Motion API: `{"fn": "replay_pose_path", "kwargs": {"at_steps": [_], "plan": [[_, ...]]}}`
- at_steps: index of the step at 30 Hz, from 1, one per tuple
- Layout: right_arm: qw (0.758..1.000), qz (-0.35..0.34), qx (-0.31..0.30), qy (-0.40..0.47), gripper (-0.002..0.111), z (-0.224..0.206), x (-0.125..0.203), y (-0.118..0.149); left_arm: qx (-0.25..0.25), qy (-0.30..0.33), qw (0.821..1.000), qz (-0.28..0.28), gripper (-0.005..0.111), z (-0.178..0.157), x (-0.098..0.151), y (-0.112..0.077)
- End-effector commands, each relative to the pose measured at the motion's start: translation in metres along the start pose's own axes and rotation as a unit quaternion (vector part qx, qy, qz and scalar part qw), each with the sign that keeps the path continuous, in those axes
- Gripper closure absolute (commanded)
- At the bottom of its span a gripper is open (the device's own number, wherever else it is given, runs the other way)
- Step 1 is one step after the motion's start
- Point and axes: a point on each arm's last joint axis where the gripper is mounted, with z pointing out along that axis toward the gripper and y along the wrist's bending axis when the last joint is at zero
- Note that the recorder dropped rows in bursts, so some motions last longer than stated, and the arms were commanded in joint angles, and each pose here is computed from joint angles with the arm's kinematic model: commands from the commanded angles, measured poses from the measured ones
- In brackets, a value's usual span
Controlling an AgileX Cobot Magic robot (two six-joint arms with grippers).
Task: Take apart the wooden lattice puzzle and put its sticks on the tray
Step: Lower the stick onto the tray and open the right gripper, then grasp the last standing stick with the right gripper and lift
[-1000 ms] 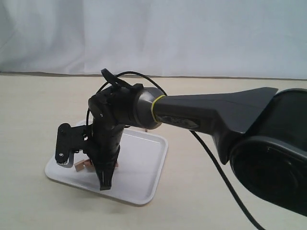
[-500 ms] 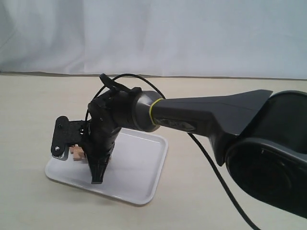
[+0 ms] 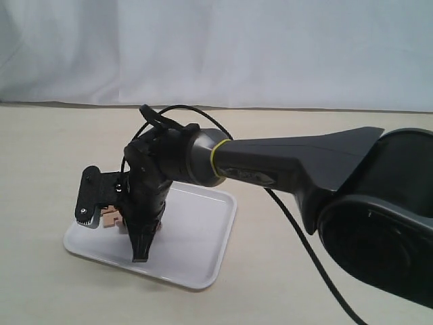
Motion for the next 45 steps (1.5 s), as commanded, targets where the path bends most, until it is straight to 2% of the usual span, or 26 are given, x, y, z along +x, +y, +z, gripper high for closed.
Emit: {"fn": "replay_pose_path", "kwargs": {"at_steps": [1,2,3,7,9,11,12,15,19,28,36,37,39,42,43,45], "plan": [[1.000,0.006,0.006,-0.003,0.069,-0.007,-0.002,-0.002,0.003,-0.004,1.000,-0.001,0.107,0.000,0.000,0.000],[1.000,0.014,0.012,-0.009,0.059,-0.016,-0.004,-0.004,0.003,-0.004,1.000,-0.001,0.107,0.000,0.000,0.000],[1.000,0.018,0.017,-0.014,0.056,-0.023,-0.005,-0.006,0.003,-0.004,1.000,-0.001,0.107,0.000,0.000,0.000],[0.994,0.078,0.060,-0.049,0.053,-0.070,-0.001,-0.031,0.003,-0.004,1.000,-0.001,0.107,0.000,0.000,0.000],[0.978,0.174,0.089,-0.073,0.054,-0.084,0.015,-0.053,0.003,-0.004,1.000,-0.001,0.107,0.000,0.000,0.000],[0.945,0.295,0.111,-0.088,0.054,-0.084,0.045,-0.081,0.003,-0.004,1.000,-0.001,0.107,0.000,0.000,0.000],[0.934,0.330,0.111,-0.085,0.054,-0.082,0.055,-0.087,0.003,-0.004,1.000,-0.001,0.107,0.000,0.000,0.000],[0.904,0.408,0.109,-0.071,0.053,-0.068,0.081,-0.099,0.003,-0.004,1.000,-0.001,0.107,0.000,0.000,0.000],[0.873,0.474,0.100,-0.044,0.053,-0.042,0.110,-0.106,0.003,-0.004,1.000,-0.001,0.107,0.000,0.000,0.000],[0.851,0.514,0.096,-0.041,0.053,-0.010,0.120,-0.104,0.003,-0.004,1.000,-0.001,0.107,0.000,0.000,0.000],[0.843,0.527,0.098,-0.038,0.056,0.007,0.124,-0.101,0.003,-0.003,1.000,-0.001,0.107,0.000,0.000,0.000],[0.841,0.531,0.097,-0.038,0.059,0.008,0.124,-0.101,0.003,-0.003,1.000,-0.001,0.107,0.000,0.000,0.000],[0.840,0.532,0.097,-0.038,0.073,0.010,0.124,-0.101,0.003,-0.003,1.000,-0.001,0.107,0.000,0.000,0.000],[0.841,0.531,0.098,-0.037,0.099,0.011,0.125,-0.101,0.003,-0.003,1.000,-0.001,0.107,0.000,0.000,0.000],[0.842,0.529,0.100,-0.037,0.104,0.011,0.125,-0.101,0.003,-0.003,1.000,-0.001,0.107,0.000,0.000,0.000],[0.844,0.524,0.107,-0.042,0.104,0.006,0.124,-0.103,0.003,-0.003,1.000,-0.001,0.107,0.000,0.000,0.000]]}}
